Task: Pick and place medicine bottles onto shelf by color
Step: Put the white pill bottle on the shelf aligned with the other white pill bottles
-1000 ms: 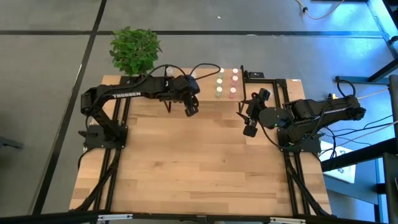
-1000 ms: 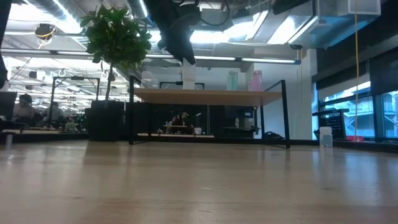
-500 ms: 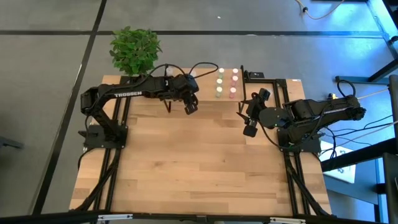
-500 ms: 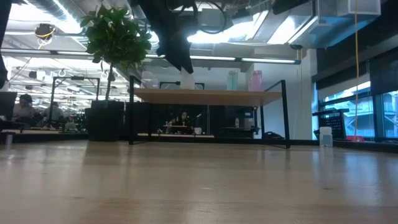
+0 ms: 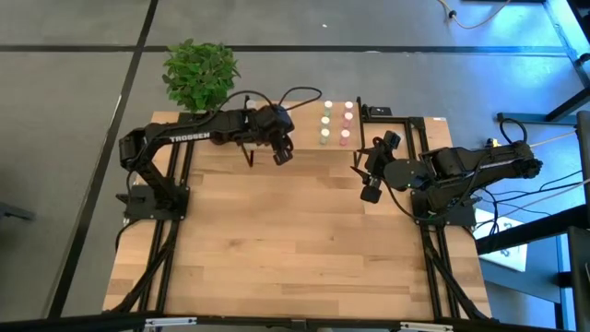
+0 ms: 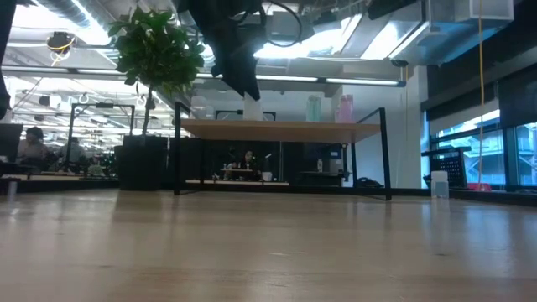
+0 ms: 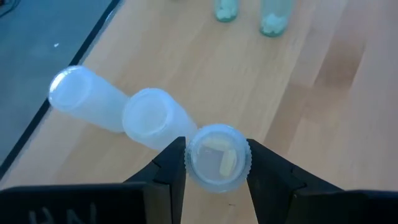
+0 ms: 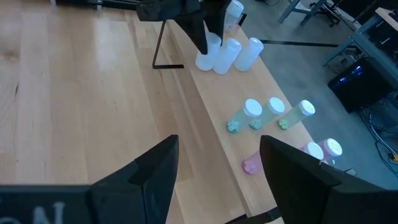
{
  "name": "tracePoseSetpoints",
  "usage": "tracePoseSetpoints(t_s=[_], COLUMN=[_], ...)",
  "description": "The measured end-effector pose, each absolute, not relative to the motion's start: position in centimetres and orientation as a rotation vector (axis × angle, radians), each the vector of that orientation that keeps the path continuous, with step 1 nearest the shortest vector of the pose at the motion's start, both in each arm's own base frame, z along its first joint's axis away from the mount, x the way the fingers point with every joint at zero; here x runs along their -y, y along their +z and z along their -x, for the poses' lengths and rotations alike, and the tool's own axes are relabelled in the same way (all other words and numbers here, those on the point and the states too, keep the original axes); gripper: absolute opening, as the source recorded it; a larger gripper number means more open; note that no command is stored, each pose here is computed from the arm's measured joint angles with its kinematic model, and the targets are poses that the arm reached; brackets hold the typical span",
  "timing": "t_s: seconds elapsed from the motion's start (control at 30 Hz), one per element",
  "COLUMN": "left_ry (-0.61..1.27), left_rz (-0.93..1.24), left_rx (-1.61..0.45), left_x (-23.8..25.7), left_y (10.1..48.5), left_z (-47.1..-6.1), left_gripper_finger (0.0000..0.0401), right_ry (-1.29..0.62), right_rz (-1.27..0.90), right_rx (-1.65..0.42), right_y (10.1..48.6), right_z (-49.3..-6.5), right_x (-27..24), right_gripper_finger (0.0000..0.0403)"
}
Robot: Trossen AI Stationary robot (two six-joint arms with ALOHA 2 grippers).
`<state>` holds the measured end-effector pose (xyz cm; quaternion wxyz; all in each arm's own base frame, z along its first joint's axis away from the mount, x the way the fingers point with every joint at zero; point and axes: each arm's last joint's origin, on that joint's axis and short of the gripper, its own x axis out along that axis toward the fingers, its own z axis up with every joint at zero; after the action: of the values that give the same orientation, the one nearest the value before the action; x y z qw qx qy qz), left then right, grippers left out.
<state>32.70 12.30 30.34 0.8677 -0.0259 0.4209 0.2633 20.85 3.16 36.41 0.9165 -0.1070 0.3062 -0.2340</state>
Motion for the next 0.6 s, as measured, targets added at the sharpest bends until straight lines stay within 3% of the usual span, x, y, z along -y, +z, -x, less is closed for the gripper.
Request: tracePoseSetpoints(t_s=[0.6], left_ry=[0.52], left_rz=[0.072], left_rx=[-0.875], left_x=[-11.9], left_y=[30.3], left_z=[-32.9], left_gripper_finger=[0.0122], right_ry=[-0.481], right_rz=[0.22], right_rx=[-0.63], right_y=[36.4], right_z=[-20.8], right_x=[-3.2], right_gripper_finger=[0.0227])
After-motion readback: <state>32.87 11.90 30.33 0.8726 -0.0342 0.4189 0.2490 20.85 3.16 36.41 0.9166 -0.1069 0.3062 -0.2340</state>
